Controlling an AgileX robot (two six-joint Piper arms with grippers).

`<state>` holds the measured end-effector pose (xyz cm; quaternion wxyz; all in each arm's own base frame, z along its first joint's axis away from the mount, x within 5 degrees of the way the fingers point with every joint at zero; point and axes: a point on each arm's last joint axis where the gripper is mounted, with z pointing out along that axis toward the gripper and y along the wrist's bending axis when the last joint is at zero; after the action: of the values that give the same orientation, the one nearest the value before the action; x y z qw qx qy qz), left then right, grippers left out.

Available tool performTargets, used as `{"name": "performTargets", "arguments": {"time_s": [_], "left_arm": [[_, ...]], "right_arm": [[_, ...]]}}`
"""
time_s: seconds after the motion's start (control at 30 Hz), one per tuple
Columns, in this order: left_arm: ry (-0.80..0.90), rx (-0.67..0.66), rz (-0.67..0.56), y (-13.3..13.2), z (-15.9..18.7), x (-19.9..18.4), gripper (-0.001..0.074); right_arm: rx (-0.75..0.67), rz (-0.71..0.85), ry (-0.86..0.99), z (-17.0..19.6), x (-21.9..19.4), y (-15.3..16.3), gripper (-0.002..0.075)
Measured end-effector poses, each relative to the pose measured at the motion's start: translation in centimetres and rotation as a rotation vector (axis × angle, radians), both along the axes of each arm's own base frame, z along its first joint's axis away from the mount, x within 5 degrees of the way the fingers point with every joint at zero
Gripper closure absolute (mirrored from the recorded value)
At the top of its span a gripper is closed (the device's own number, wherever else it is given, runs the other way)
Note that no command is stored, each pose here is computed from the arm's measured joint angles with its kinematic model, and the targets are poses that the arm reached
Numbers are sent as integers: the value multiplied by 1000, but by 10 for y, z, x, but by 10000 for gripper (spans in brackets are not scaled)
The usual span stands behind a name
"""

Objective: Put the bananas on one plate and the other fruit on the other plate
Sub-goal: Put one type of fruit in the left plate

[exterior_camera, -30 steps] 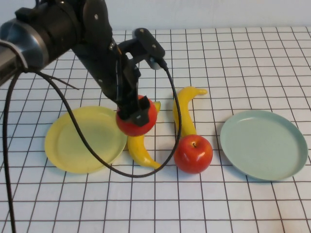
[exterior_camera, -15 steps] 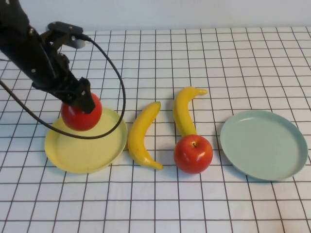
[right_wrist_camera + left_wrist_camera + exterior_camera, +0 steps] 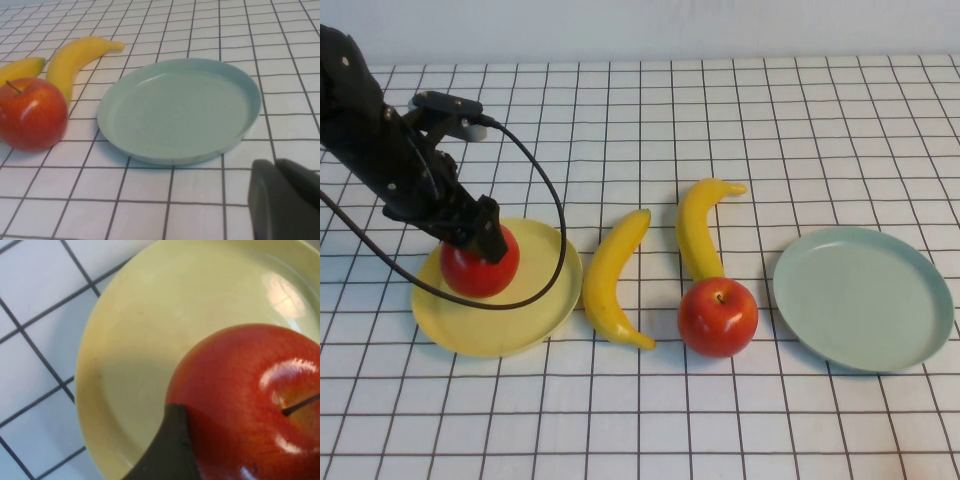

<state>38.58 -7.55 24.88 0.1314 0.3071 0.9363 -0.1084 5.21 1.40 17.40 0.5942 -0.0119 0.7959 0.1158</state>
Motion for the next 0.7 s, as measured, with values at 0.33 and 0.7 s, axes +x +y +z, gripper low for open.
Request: {"name": "performTargets", "arguments": {"time_s": [0.33, 0.7], "left_arm": [[-18, 56, 4, 4, -12, 7, 146], [-5, 52, 27, 4, -17, 9, 146]], "right_arm": [[0, 0, 0, 0, 0, 0, 743], [0, 0, 0, 0, 0, 0, 743]]}}
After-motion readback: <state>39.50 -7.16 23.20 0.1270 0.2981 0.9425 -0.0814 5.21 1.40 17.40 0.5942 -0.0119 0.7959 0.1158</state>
